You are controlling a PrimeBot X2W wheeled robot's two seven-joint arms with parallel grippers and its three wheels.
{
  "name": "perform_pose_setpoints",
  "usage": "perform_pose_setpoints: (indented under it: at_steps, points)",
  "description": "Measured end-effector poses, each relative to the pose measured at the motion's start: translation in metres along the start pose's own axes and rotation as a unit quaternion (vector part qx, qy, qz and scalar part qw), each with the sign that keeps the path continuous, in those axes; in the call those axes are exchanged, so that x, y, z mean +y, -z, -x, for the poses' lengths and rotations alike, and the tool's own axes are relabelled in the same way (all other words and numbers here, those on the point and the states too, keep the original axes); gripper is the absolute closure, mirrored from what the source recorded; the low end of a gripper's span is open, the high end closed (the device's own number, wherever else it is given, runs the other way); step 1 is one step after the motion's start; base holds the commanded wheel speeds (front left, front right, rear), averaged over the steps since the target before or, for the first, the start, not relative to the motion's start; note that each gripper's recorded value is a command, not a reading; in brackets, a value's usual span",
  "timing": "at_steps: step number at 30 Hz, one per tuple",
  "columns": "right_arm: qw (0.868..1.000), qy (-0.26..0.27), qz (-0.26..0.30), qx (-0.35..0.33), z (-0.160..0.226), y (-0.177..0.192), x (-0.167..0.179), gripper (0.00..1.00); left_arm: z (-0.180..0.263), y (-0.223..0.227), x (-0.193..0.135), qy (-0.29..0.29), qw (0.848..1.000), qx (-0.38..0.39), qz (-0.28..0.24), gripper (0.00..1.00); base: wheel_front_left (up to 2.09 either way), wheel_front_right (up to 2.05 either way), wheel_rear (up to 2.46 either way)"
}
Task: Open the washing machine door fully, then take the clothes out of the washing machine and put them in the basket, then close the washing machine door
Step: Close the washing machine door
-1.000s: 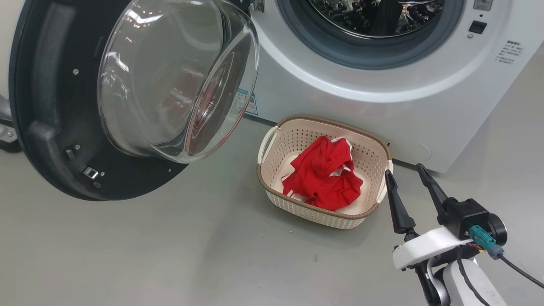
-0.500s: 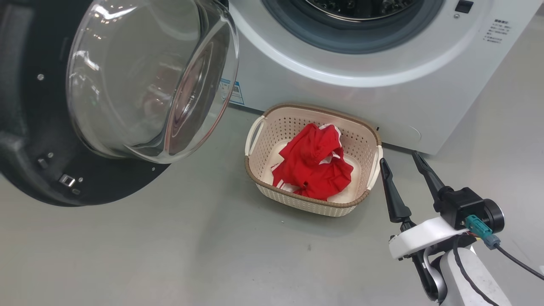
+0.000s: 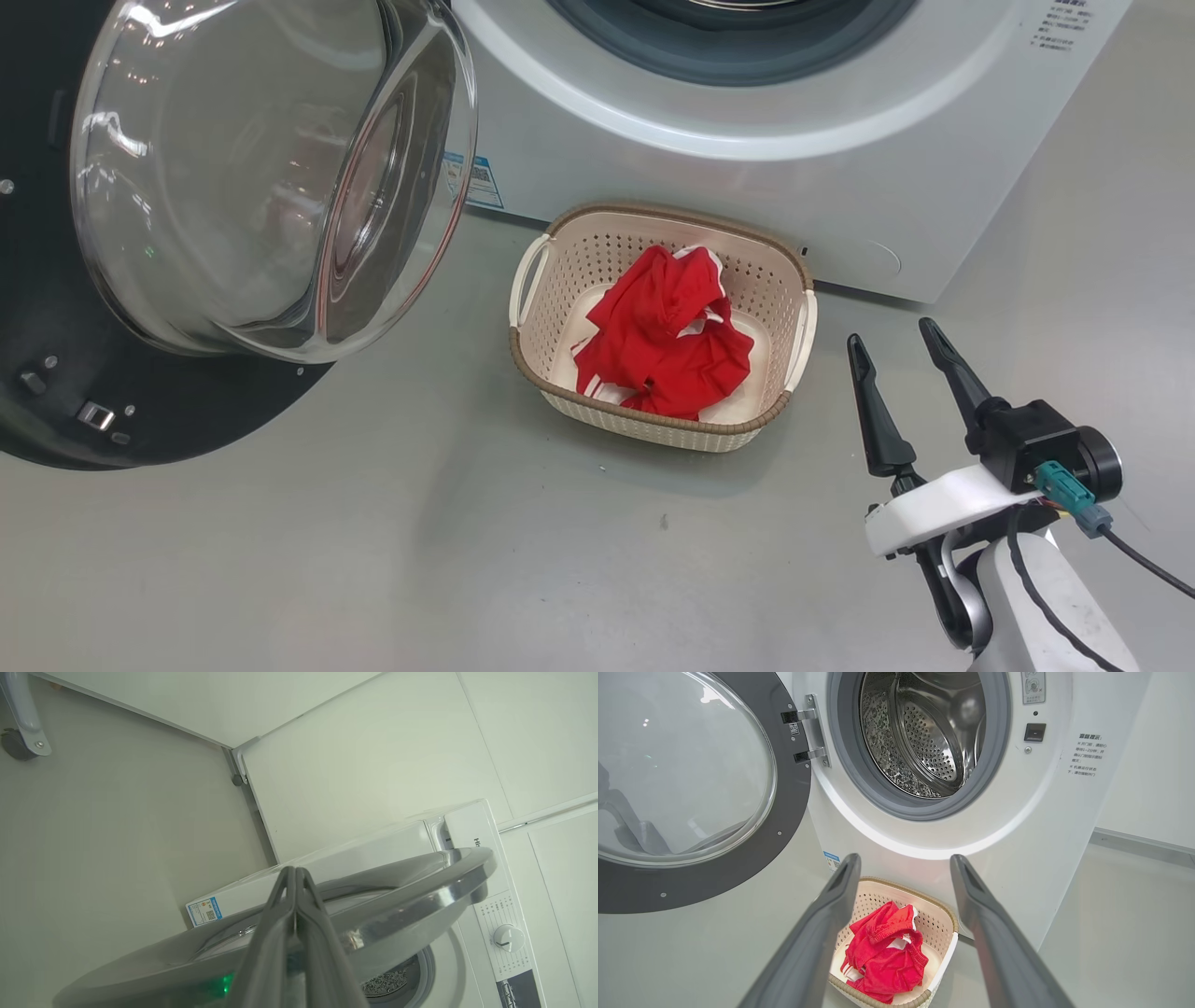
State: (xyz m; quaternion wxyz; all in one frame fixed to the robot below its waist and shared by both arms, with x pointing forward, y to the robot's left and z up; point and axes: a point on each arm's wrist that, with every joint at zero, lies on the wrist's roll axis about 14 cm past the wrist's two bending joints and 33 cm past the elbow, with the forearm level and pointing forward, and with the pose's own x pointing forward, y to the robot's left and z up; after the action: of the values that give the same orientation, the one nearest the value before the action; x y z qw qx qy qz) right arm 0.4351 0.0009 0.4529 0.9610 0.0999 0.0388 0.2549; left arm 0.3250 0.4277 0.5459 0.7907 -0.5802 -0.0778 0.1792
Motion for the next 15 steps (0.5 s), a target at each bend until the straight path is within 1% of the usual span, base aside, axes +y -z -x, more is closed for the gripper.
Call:
perform_pose_setpoints:
  at_steps: [7,15]
  points:
    - [1.0,0.001,0.0,0.0,-0.001,0.0,-0.001,0.0,0.001,0.009,0.01,-0.002,1.0,0.026,0.007,1.0,0.0,0.0,0.0]
    - [1.0,-0.002,-0.001,0.0,-0.003,0.001,0.0,0.0,0.004,0.019,0.013,0.005,0.998,0.057,0.024,1.0,0.0,0.0,0.0]
